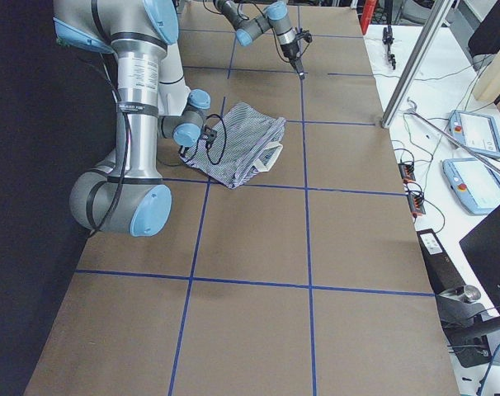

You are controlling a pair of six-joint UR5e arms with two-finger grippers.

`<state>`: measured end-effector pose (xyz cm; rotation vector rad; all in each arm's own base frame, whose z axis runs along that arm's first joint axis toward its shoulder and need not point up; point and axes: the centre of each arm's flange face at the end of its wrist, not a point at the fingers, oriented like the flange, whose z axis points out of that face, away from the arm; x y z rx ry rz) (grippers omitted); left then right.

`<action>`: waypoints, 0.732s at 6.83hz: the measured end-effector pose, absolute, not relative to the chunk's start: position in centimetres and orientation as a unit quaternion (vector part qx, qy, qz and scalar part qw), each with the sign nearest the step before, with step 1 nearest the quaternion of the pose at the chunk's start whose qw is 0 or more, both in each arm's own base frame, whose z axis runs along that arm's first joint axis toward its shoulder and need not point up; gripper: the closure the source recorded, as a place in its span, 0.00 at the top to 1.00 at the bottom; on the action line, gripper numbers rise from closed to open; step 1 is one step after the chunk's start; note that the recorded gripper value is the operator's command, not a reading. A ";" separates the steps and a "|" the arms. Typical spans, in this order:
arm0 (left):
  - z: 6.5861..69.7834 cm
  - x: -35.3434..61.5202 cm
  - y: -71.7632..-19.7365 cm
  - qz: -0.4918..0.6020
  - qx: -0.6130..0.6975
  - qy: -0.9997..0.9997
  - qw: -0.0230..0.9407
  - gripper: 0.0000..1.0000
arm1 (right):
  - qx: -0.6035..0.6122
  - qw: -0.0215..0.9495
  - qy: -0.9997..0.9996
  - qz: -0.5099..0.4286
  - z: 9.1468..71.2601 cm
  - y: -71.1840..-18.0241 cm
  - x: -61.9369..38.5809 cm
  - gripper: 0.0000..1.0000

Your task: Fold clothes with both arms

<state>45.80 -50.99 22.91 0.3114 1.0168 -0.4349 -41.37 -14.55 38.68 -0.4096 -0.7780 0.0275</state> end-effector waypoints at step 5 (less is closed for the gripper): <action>20.7 50.7 -39.6 -0.222 0.002 0.473 0.853 1.00 | -0.142 0.866 -0.463 0.123 32.1 -24.8 -36.7 1.00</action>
